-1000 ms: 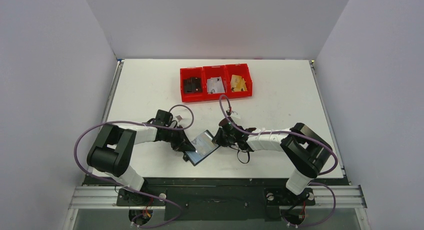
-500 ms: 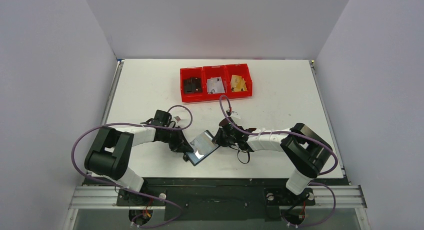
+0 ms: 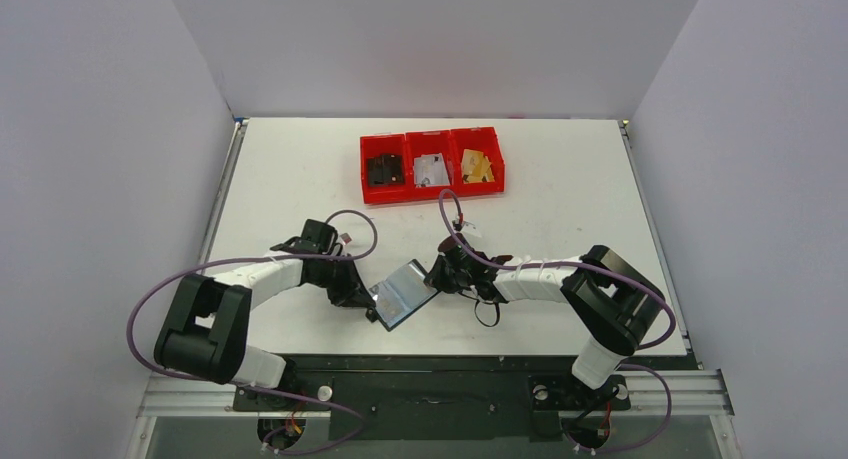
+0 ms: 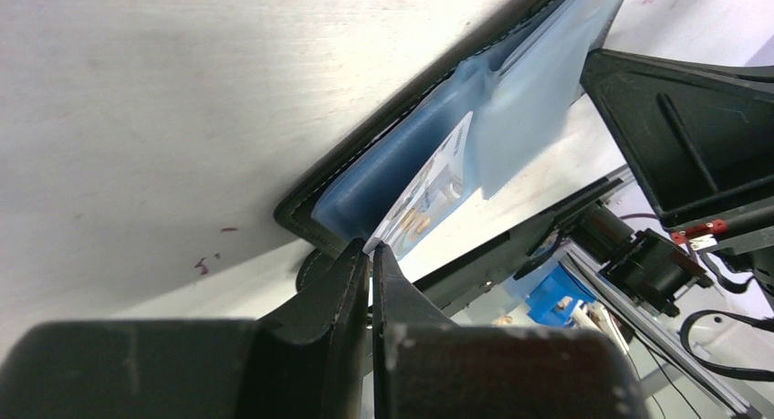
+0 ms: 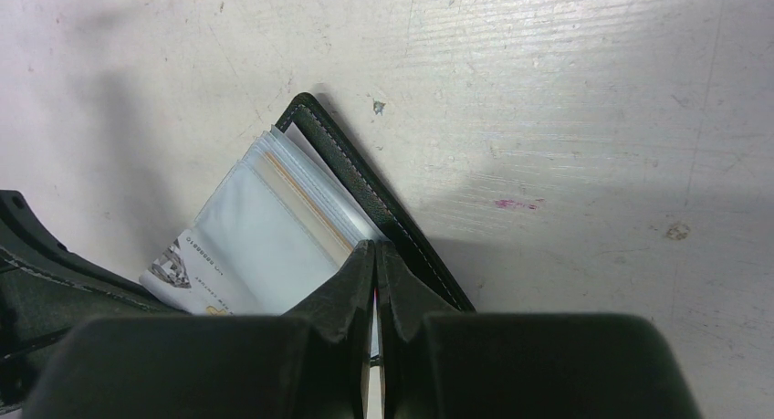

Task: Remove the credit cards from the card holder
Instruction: Remove the credit card from the card holder, then place the credit card in the storage box.

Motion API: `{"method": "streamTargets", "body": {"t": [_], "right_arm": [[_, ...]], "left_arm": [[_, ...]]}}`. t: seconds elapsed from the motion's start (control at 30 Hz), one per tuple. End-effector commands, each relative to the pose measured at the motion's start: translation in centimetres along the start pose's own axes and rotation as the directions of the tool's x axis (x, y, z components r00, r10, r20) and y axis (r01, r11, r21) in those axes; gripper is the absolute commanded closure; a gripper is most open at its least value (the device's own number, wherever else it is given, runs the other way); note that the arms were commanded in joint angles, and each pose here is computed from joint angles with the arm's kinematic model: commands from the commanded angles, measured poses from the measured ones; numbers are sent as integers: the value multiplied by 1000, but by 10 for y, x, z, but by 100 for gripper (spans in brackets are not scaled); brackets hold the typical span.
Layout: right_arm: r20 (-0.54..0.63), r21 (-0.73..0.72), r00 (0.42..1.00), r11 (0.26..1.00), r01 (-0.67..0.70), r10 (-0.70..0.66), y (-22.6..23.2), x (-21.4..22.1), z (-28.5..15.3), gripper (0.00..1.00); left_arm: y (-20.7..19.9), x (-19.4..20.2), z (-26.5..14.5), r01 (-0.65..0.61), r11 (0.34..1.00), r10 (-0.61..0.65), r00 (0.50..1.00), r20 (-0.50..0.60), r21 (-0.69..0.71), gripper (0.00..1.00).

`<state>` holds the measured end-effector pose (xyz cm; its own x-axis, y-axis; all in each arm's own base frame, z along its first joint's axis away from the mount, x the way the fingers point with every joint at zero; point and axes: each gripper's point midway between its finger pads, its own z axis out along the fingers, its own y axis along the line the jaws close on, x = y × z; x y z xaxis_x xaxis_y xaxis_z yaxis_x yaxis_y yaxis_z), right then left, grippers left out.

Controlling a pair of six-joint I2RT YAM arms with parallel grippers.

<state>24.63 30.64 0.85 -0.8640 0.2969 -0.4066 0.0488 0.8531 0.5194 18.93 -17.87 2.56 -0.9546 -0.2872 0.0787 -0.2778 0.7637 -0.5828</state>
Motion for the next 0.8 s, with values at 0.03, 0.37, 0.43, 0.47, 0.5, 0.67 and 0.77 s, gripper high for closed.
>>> {"method": "streamTargets", "body": {"t": [0.03, 0.37, 0.43, 0.47, 0.5, 0.67, 0.77], "right_arm": [[-166, 356, 984, 926, 121, -65, -111, 48, -8, 100], [-56, 273, 991, 953, 129, -118, -55, -4, -20, 86], [-13, 246, 991, 960, 134, -135, -36, -23, -29, 75], [16, 231, 990, 964, 131, -139, -28, -33, -35, 71], [34, 216, 989, 967, 136, -147, -18, -42, -40, 64], [155, 78, 978, 988, 131, -142, 21, -79, -71, 47], [185, -16, 974, 991, 133, -128, 33, -86, -84, 44]], "left_arm": [[-4, -13, -17, -50, 998, 53, 996, 74, -31, 100], [-33, -23, -40, -126, 992, 122, 984, 133, 28, 100], [-39, -25, -45, -139, 990, 133, 980, 145, 38, 100], [-41, -26, -47, -146, 988, 139, 979, 150, 39, 100], [-45, -27, -50, -154, 987, 145, 977, 158, 46, 100], [-69, -31, -64, -208, 971, 180, 962, 206, 120, 100], [-86, -32, -72, -234, 955, 189, 955, 230, 184, 100]]}}
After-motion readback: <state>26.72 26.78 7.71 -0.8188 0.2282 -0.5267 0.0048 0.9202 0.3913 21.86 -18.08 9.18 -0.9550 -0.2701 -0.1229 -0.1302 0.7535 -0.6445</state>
